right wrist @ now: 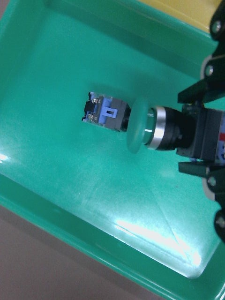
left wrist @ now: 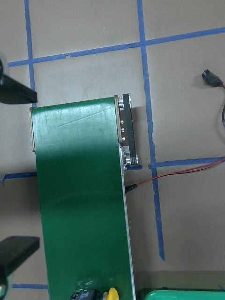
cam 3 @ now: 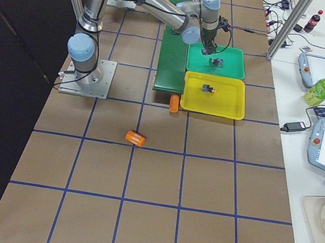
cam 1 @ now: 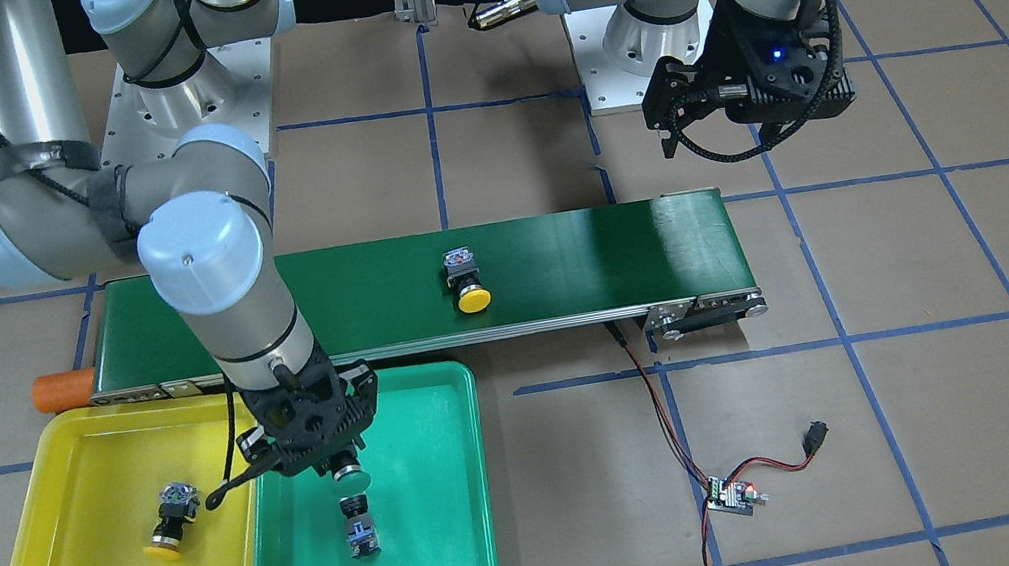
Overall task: Sort buttons by color to trays
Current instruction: 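Place the green switch in the green tray with the right gripper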
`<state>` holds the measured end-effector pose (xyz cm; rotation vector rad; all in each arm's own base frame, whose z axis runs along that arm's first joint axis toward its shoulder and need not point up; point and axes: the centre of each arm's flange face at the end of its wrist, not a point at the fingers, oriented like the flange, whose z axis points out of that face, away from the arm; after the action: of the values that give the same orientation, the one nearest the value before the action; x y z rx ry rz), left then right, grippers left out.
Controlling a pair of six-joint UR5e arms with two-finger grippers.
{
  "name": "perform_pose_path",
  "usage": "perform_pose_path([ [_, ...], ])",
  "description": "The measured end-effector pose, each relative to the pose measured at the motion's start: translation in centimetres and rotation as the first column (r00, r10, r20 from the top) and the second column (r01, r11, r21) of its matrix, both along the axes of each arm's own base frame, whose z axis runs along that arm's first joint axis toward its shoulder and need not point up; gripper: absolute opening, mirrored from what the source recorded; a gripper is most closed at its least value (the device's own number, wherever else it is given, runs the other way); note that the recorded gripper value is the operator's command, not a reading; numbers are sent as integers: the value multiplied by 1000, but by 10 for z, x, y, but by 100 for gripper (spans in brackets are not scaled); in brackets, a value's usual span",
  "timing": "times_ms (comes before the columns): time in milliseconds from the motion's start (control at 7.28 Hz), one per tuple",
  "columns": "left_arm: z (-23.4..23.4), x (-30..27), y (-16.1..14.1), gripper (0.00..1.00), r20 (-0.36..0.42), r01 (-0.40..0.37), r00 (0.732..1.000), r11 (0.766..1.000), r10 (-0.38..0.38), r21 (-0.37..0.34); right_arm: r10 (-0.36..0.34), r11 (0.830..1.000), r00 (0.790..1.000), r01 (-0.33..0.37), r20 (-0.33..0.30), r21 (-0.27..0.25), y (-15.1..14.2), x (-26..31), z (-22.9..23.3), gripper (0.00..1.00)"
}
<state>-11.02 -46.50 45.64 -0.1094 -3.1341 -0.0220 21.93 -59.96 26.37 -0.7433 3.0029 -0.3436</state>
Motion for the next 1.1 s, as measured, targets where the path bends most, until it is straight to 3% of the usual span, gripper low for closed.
perform_pose_path([
  [275, -1, 0, -1, 100, 1, 0, 1000, 1000, 0, 0, -8, 999, 1000, 9, -8, 44, -7, -4, -4, 100],
  [550, 1, 0, 0, 100, 1, -1, 1000, 1000, 1, -7, -18, 994, 1000, 20, -19, 105, 8, -12, 8, 100],
  [824, 6, 0, 2, 100, 1, 0, 1000, 1000, 0, -18, -66, 984, 997, 70, -28, 162, 41, -44, 27, 100],
  [1099, 10, 0, 3, 100, 1, -1, 1000, 1000, 1, -27, -139, 972, 990, 142, -31, 189, 99, -68, 33, 100],
])
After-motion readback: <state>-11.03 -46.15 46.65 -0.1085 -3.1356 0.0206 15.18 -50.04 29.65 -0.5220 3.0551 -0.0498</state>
